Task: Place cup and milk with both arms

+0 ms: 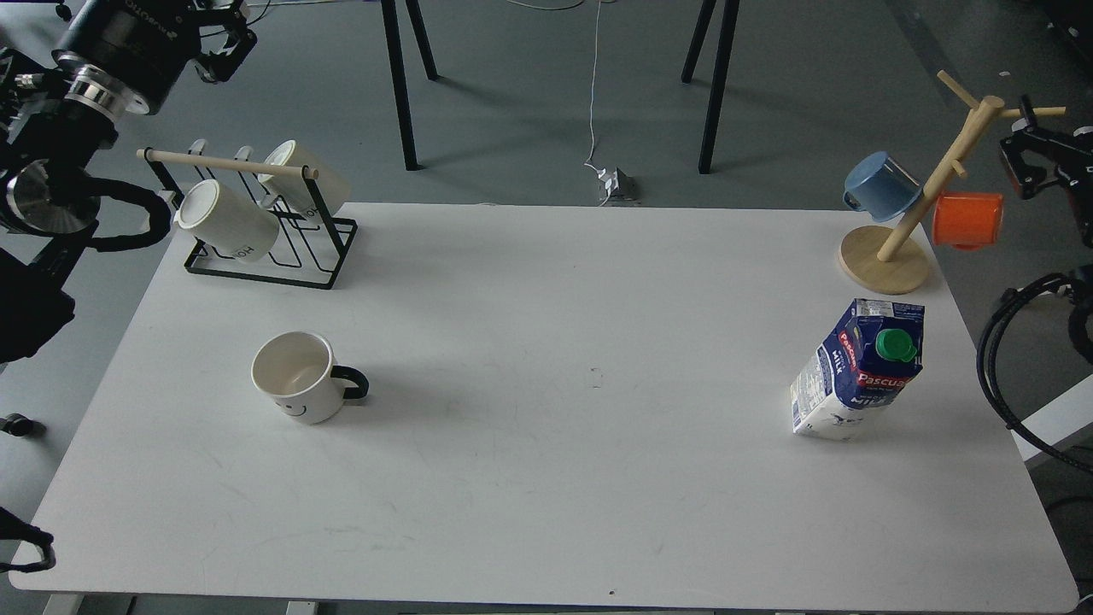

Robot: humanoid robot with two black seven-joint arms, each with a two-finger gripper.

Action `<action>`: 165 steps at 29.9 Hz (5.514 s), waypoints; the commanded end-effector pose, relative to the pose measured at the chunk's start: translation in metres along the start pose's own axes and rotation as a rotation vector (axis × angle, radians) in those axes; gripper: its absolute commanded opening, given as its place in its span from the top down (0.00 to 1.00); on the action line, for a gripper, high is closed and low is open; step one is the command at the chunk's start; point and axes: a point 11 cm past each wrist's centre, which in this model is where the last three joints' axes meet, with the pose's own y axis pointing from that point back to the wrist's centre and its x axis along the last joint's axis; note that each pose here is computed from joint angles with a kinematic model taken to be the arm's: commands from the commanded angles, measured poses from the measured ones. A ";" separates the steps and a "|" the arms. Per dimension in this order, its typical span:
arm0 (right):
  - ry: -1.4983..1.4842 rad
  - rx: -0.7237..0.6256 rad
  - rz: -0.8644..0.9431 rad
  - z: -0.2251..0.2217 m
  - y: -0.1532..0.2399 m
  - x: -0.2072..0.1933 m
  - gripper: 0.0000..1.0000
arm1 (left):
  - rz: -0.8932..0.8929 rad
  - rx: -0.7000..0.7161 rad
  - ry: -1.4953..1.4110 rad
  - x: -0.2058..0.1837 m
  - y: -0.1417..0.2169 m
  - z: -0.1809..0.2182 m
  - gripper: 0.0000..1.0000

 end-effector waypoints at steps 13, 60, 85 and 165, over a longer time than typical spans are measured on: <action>0.003 0.003 0.000 -0.002 0.000 0.000 0.01 | -0.317 0.520 -0.830 -0.009 0.097 -0.012 0.01; 0.024 0.005 -0.025 -0.009 -0.008 -0.012 0.01 | -0.782 0.935 -1.815 0.064 0.193 -0.186 0.56; 0.034 0.025 -0.024 -0.021 -0.007 -0.012 0.01 | -0.931 0.770 -1.755 0.013 0.131 -0.164 0.97; -0.158 -0.039 0.176 0.022 0.197 0.049 0.01 | 0.202 -0.053 0.154 0.027 -0.005 -0.064 0.01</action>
